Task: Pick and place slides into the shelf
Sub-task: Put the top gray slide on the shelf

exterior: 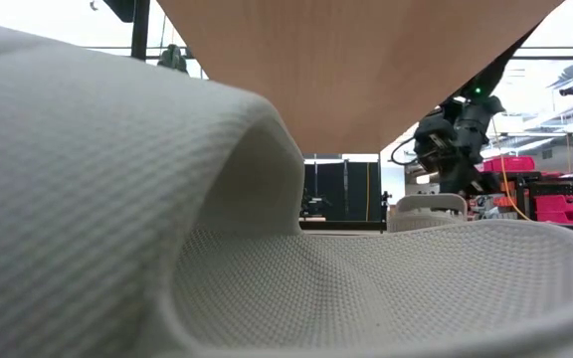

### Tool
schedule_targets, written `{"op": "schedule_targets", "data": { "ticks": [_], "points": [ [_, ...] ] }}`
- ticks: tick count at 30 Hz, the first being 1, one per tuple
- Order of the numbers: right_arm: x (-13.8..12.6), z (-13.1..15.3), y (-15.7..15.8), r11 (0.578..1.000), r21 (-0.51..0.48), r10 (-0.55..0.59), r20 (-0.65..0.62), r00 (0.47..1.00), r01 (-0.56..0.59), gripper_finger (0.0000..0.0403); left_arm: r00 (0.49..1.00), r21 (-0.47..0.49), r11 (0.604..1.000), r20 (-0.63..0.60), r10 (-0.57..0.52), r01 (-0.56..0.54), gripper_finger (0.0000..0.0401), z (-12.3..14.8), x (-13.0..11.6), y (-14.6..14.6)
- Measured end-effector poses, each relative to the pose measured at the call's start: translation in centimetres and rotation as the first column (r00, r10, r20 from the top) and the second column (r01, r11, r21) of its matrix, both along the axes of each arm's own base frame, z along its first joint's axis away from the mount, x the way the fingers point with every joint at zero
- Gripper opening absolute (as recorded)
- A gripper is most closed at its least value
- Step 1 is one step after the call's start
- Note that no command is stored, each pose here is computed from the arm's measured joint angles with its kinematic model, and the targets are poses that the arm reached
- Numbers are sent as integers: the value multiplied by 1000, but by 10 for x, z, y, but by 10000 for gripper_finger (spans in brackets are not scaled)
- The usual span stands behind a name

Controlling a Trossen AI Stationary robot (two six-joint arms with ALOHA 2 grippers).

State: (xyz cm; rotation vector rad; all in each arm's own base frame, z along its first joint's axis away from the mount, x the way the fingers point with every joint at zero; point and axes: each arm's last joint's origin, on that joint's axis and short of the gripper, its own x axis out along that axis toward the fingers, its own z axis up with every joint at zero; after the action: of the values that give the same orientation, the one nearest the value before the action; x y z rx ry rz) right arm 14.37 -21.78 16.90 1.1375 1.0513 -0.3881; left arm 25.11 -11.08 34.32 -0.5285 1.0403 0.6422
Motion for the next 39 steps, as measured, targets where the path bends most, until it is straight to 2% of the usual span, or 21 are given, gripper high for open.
{"op": "schedule_targets", "data": {
  "ticks": [5,9,17,22,30,34,39],
  "points": [
    [3,0,1,1000,-18,16,-15,1000,-16,6,1000,0,1000,1,1,-1,44,0,0,0],
    [2,1,-1,998,-67,8,-40,999,-11,22,1000,0,1000,1,1,-1,45,0,0,0],
    [-2,16,-1,986,-163,46,22,999,-41,62,1000,0,1000,1,2,-2,39,0,0,0],
    [0,14,0,988,-143,59,20,998,-56,122,1000,0,1000,1,2,-2,43,0,0,0],
    [4,-1,-2,997,-52,55,28,998,-53,224,1000,-4,1000,8,3,-3,40,0,1,0],
    [10,-7,0,997,-4,79,61,995,-79,249,1000,-7,1000,10,8,-8,43,0,1,0],
    [23,-17,7,989,47,139,81,987,-143,249,1000,-7,1000,10,9,-9,39,0,1,0]
  ]
}}
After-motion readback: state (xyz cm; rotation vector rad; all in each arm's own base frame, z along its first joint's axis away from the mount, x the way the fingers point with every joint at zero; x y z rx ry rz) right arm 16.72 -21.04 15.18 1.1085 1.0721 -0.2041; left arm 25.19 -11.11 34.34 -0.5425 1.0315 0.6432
